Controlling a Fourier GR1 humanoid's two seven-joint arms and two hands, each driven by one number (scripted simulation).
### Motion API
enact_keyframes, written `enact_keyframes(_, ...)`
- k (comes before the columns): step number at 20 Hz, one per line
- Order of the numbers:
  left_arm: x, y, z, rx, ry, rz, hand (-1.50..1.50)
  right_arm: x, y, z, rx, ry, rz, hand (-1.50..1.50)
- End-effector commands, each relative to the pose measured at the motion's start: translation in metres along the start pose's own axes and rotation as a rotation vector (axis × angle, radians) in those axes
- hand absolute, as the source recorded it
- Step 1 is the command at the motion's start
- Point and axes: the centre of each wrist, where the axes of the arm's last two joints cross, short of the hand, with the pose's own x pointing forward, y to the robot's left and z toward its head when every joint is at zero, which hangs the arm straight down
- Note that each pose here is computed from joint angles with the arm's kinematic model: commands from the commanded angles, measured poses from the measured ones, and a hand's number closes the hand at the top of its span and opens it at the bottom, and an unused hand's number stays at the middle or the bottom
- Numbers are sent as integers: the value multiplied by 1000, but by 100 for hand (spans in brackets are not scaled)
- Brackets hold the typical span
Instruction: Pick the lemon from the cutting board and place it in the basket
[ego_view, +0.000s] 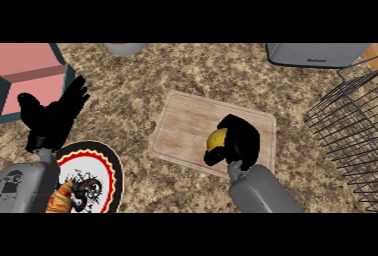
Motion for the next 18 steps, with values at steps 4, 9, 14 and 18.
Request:
enact_keyframes(4,0,-5,-1,-27,-10,6,0,51,-19,-15,-170,68,-297,150)
enact_keyframes(9,-10,-15,-3,-24,21,2,0,95,-43,-5,-379,-149,-450,150)
enact_keyframes(14,4,3,-8,11,20,-4,0,127,-63,-3,-519,-137,-437,150)
enact_keyframes(18,-11,-8,-1,-15,24,-4,0,157,-93,-8,-598,-59,-394,150)
